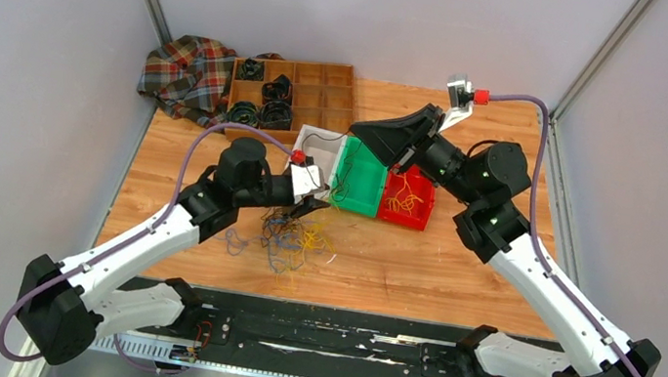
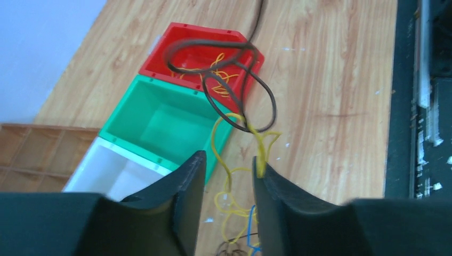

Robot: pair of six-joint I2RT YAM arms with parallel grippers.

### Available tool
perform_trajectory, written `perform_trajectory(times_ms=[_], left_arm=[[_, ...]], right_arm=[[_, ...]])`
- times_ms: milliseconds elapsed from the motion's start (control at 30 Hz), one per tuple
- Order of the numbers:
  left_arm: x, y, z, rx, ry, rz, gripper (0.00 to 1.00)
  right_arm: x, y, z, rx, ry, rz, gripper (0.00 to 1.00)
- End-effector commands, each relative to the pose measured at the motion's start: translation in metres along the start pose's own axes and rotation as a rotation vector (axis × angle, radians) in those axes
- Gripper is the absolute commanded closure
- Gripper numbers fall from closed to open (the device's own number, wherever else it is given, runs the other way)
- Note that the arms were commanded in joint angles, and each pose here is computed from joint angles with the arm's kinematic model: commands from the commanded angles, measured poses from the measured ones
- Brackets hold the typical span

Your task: Untangle the cables

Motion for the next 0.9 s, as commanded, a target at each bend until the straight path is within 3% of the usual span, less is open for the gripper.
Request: perform_trajectory(times_ms=[0, 33, 100, 400, 567, 867], left_arm=[[0.008, 0.005, -0.001, 0.048, -0.037, -0.033, 0.73], [0.005, 0.005, 0.001, 0.059, -0.021, -0.035, 0.85], [-0.001, 0.006, 0.006, 0.106, 0.013, -0.032, 0.99], [-0.048, -0.008, 0.058, 0.234, 0.269, -0.139, 0.99], [-0.084, -0.019, 0.087, 0.258, 0.480, -0.254, 0.99], [-0.124, -0.046, 0.115, 0.162, 0.667, -0.417, 0.99]], right_arm=[[0.012, 0.016, 0.002, 0.045, -0.055, 0.027, 0.99], [0.013, 0.016, 0.003, 0.036, -0.059, 0.032, 0.99], [0.016, 0.016, 0.008, 0.014, -0.069, 0.048, 0.99], [0.040, 0.006, 0.046, -0.209, -0.113, 0.213, 1.00], [0.056, 0.000, 0.066, -0.356, -0.130, 0.327, 0.99], [0.094, -0.021, 0.094, -0.615, -0.196, 0.458, 0.99]])
Point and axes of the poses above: each gripper's point midway between its finger pads, its own z axis back along the fingers, its own y axis along the line the jaws close on, x = y × z, the point moved 8 cm from there along z, back along the fingers, and after that the axes turned 5 degrees about -z, right-handed, at the moved point
